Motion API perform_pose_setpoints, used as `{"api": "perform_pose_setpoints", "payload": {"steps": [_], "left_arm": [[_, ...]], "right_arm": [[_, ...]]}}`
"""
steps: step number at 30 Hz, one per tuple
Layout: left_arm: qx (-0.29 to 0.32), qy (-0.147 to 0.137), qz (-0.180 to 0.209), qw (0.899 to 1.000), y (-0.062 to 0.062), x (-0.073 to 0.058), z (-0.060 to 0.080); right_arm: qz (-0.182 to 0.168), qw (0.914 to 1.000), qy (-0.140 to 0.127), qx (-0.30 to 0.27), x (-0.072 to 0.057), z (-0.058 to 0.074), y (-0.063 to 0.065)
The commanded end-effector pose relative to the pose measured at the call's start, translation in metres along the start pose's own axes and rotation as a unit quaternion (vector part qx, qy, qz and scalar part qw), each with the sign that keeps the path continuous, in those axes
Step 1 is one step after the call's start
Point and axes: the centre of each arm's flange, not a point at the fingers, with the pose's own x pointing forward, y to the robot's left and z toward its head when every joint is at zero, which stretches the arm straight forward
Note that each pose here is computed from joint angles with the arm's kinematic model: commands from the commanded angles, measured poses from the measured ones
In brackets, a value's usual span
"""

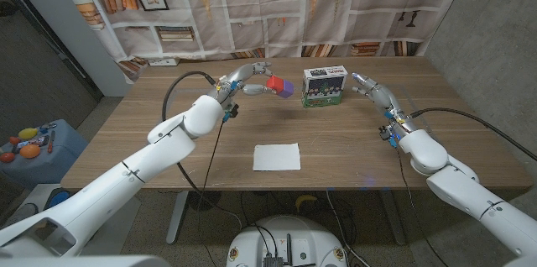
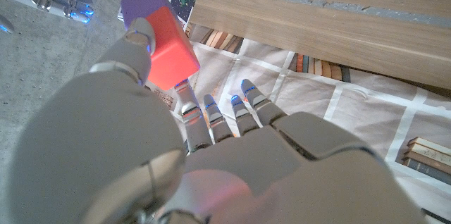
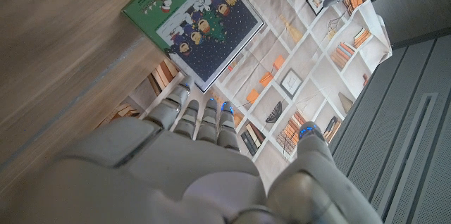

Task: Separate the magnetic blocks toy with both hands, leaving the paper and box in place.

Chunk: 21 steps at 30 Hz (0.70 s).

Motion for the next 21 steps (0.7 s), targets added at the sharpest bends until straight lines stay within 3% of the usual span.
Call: {"api": "perform_pose_setpoints", "payload": {"steps": [1, 21], "left_arm": [[-0.075, 0.001, 0.021, 0.997, -0.007, -0.004, -0.002], [-0.201, 0.0, 0.0, 0.979, -0.024, -0.005, -0.01]], "right_arm": [[0.031, 0.9994, -0.003, -0.016, -0.003, 0.002, 0.005], [0.069, 0.9947, -0.019, -0.073, -0.003, 0.016, 0.003]]}}
